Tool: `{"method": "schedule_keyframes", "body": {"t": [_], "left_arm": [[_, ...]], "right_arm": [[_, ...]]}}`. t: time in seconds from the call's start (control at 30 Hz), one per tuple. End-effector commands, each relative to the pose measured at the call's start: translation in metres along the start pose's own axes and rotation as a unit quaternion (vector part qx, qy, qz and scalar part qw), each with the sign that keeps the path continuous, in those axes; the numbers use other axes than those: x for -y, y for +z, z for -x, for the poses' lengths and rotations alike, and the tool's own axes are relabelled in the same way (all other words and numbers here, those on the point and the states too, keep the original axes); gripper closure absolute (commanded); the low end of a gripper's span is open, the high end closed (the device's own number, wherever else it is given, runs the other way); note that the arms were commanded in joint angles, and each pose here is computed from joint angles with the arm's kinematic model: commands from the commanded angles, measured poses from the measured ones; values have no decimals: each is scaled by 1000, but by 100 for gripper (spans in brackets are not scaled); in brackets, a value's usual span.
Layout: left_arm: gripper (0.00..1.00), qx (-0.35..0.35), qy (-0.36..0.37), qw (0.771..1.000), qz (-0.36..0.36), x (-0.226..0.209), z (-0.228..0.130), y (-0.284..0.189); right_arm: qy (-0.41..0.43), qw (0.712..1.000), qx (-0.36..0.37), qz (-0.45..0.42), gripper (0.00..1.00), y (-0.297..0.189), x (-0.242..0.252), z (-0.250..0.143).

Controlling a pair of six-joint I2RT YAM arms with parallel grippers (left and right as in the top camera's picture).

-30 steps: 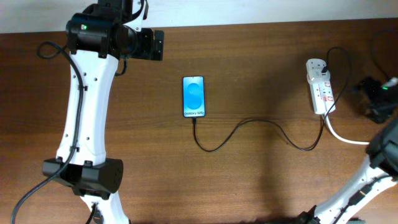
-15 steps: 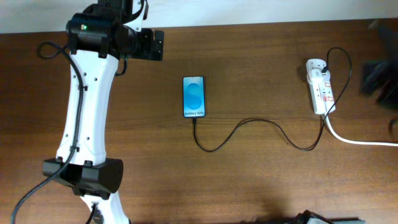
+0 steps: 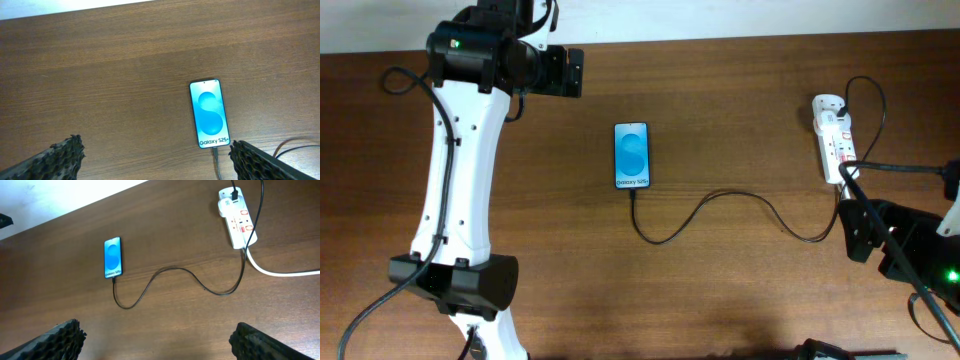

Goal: Plug charger to phone and switch on socket

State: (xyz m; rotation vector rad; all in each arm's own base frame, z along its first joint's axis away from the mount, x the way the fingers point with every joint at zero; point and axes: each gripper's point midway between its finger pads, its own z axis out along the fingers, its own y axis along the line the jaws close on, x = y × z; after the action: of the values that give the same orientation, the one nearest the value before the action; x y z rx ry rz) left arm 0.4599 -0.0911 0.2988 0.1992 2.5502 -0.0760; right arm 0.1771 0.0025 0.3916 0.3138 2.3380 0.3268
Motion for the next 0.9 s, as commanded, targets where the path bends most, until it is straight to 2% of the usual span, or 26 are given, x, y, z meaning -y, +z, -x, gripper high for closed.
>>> {"method": "schedule_keyframes", "body": {"t": [0.0, 0.13, 0.27, 0.37, 0.53, 0.63, 0.77, 0.87], "left_arm": [[1, 3, 10, 1000, 5, -1, 1, -1], [1, 3, 10, 1000, 5, -1, 1, -1], [1, 3, 10, 1000, 5, -1, 1, -1], [1, 3, 10, 1000, 5, -2, 1, -1], [1, 3, 10, 1000, 5, -1, 1, -1], [1, 3, 10, 1000, 5, -1, 1, -1], [1, 3, 10, 1000, 5, -1, 1, -1], [1, 3, 10, 1000, 5, -1, 1, -1]], "right_arm": [[-13, 1000, 12, -12, 2, 9, 7, 6], [-88, 993, 84, -2, 2, 40, 5, 9], [-128, 980, 153, 29, 2, 67, 1, -1], [-162, 963, 211, 49, 2, 96, 5, -36], [-187, 923, 328, 70, 2, 128, 10, -55], [-184, 911, 360, 81, 2, 153, 16, -65], [-142, 918, 364, 70, 2, 181, 35, -82], [-141, 915, 372, 72, 2, 192, 40, -93]]}}
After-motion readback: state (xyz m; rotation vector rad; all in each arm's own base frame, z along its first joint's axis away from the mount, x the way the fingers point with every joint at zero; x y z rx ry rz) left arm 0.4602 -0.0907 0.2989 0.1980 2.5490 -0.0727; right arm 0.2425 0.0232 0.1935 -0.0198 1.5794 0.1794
